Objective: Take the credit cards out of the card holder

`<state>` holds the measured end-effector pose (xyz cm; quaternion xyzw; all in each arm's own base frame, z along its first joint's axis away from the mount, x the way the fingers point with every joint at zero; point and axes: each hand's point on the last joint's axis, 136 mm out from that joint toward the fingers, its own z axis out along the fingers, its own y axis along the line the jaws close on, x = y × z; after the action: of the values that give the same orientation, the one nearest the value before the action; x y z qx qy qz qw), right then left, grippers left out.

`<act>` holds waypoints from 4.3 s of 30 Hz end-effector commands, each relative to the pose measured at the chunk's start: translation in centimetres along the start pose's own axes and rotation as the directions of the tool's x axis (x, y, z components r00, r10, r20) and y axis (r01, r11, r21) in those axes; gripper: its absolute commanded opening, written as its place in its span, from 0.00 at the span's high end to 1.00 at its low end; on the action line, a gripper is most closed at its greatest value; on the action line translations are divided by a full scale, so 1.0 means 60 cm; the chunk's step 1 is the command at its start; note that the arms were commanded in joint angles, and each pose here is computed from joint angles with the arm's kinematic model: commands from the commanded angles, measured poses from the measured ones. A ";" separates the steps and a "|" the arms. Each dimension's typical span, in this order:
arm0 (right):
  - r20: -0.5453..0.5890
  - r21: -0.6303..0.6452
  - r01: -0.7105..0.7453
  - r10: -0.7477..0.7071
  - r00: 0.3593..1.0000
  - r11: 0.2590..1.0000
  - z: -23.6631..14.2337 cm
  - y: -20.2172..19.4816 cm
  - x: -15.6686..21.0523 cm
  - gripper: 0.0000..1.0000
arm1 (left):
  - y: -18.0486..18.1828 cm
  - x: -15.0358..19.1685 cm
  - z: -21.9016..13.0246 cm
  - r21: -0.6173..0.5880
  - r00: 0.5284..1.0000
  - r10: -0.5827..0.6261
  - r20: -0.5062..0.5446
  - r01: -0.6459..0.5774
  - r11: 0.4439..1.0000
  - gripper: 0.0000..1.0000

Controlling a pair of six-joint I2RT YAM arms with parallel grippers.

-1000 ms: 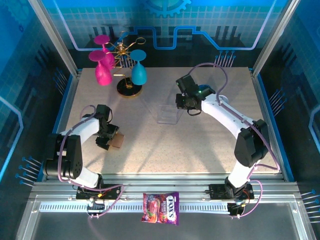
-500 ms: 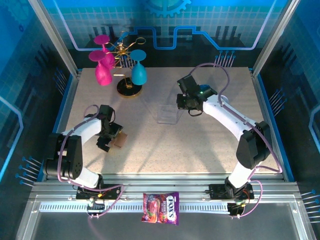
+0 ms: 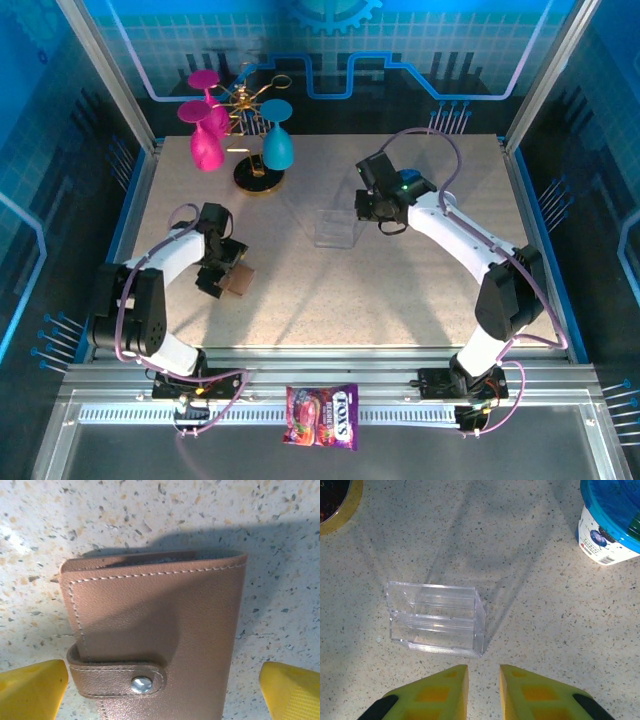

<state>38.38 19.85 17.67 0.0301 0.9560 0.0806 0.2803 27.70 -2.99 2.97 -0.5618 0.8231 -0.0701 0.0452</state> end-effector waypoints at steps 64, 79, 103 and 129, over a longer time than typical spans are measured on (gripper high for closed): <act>0.064 0.082 -0.155 0.150 0.987 0.984 -0.083 -0.190 0.049 0.76 | -0.104 0.461 0.028 0.067 0.407 0.908 -0.101 -0.908 0.414 0.18; 0.028 -0.003 -0.152 0.152 0.988 0.988 -0.085 -0.166 0.060 0.75 | -0.138 0.452 -0.025 0.088 0.386 0.922 -0.006 -0.919 0.385 0.05; -0.228 -0.289 -0.256 0.193 0.954 0.922 -0.016 -0.070 0.213 0.73 | -0.134 0.459 -0.056 0.299 0.363 0.931 -0.036 -0.885 0.356 0.34; -0.322 -0.302 -0.262 0.160 0.933 0.917 0.021 -0.056 0.276 0.72 | -0.113 0.450 -0.012 0.074 0.374 0.924 -0.072 -0.922 0.379 0.67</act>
<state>25.41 17.75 7.40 0.0815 0.9507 0.2675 0.1340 24.16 -31.11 5.28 -0.0032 0.9938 -0.1003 0.0475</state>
